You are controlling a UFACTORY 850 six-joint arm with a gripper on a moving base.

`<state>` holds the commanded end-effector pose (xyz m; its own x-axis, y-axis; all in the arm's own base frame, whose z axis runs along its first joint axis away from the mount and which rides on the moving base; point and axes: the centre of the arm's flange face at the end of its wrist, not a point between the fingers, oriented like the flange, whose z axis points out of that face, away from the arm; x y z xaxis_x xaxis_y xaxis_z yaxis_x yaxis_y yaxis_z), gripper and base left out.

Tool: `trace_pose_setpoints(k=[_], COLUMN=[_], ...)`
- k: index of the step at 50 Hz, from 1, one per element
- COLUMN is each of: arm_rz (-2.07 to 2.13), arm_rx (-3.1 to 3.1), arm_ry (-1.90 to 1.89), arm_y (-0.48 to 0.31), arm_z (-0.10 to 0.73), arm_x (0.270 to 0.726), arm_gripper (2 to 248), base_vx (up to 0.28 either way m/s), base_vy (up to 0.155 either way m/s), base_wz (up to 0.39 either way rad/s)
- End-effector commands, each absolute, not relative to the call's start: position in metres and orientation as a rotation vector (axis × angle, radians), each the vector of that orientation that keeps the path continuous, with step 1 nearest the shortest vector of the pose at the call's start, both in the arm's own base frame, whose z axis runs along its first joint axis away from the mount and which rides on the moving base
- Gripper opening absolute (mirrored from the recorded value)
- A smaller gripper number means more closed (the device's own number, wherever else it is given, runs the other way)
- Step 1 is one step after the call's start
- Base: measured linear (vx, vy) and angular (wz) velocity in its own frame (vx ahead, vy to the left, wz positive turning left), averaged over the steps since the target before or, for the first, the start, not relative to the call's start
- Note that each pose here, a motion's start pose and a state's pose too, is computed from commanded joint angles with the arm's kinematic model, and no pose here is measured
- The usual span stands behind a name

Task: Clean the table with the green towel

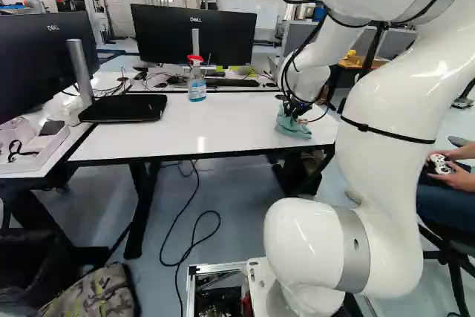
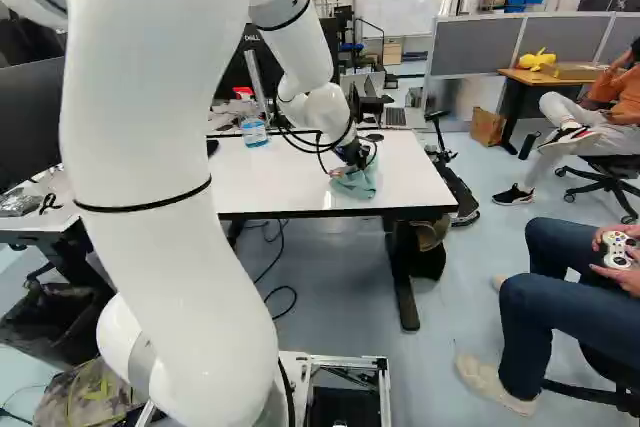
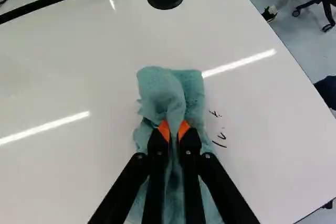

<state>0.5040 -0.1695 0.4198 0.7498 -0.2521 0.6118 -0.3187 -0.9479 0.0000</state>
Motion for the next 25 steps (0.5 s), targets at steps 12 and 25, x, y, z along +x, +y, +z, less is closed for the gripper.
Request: trace_pose_setpoints(k=[12,25], arm_rz=[0.978,0.985], arm_rx=[2.823,2.801], arm_ry=[-0.495,-0.536], arm_y=[-0.187,-0.210], arm_z=[0.419,0.418], arm_x=[0.518,0.528], arm_gripper=[38,38], base_vx=[0.000,0.000], base_vy=[0.000,0.000], base_wz=[0.000,0.000])
